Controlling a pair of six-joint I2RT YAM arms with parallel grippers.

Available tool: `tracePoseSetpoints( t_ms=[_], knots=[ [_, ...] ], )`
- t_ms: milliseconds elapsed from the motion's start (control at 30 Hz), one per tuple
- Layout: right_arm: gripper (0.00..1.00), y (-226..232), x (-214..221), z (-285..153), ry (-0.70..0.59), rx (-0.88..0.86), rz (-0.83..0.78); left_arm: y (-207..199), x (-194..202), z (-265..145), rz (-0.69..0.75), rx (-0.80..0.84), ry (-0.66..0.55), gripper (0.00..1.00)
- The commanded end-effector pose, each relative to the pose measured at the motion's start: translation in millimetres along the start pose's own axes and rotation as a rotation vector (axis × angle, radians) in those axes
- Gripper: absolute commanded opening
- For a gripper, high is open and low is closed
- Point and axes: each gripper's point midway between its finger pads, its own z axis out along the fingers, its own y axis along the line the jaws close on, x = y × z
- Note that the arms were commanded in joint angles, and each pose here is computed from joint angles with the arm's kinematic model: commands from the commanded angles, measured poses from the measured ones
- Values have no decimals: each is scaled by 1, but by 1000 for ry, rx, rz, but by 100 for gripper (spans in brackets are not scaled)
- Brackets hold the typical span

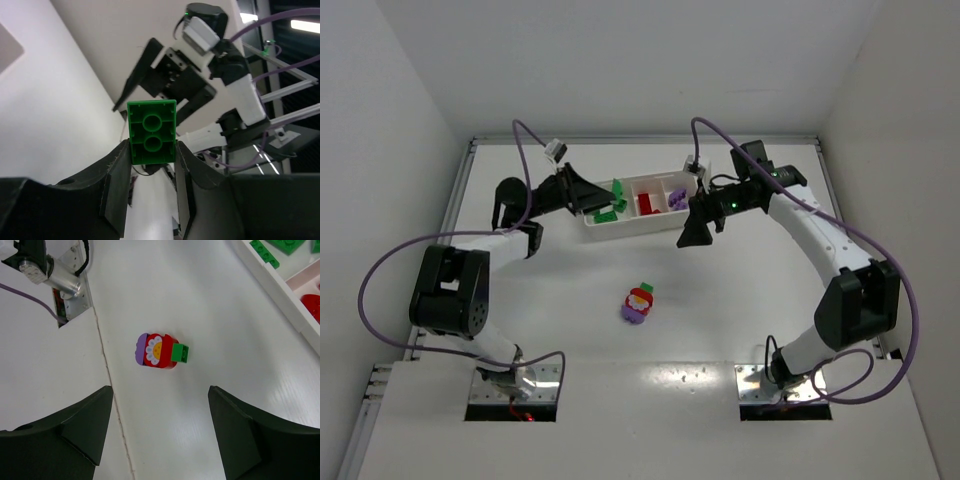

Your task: Sort the legos into containers by color

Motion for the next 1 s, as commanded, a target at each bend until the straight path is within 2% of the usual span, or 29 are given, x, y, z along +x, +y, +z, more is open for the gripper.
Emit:
tracePoseSetpoints(
  t_ms=[0,167,267,300,333,367,400,433,500,533,633,700,833,967],
  knots=[
    [78,-1,-8,-5,-32,14,-21,-46,-2,-2,96,134,16,0],
    [78,-1,-8,-5,-32,14,-21,-50,-1,-3,142,151,14,0],
    [78,-3,-6,-3,-27,11,-14,-39,-15,2,205,101,18,0],
    [78,-3,-6,-3,-27,11,-14,-32,-20,4,392,85,26,0],
    [78,-3,-6,-3,-27,11,-14,6,-20,5,254,-66,58,0],
    [78,-3,-6,-3,-27,11,-14,5,-44,9,353,-168,33,0],
    [78,-2,-3,-2,-22,9,3,36,-56,4,556,-319,48,0],
    [78,-4,-2,-2,-18,18,3,58,-60,-4,561,-499,37,0],
    [78,-5,-4,-4,-19,29,-4,64,-68,-2,689,-597,58,0],
    [78,-5,-4,-4,-19,29,-4,79,-77,-12,686,-700,35,0],
    [78,-7,-3,-2,-14,27,3,106,-91,-20,675,-863,47,0],
    [78,-7,-3,-2,-14,27,3,133,-88,-30,633,-953,93,0],
    [78,-9,-2,-2,-10,35,3,158,-79,-38,594,-1027,155,0],
    [78,-10,-3,-2,-15,37,-4,170,-77,-44,576,-1068,167,12]
  ],
)
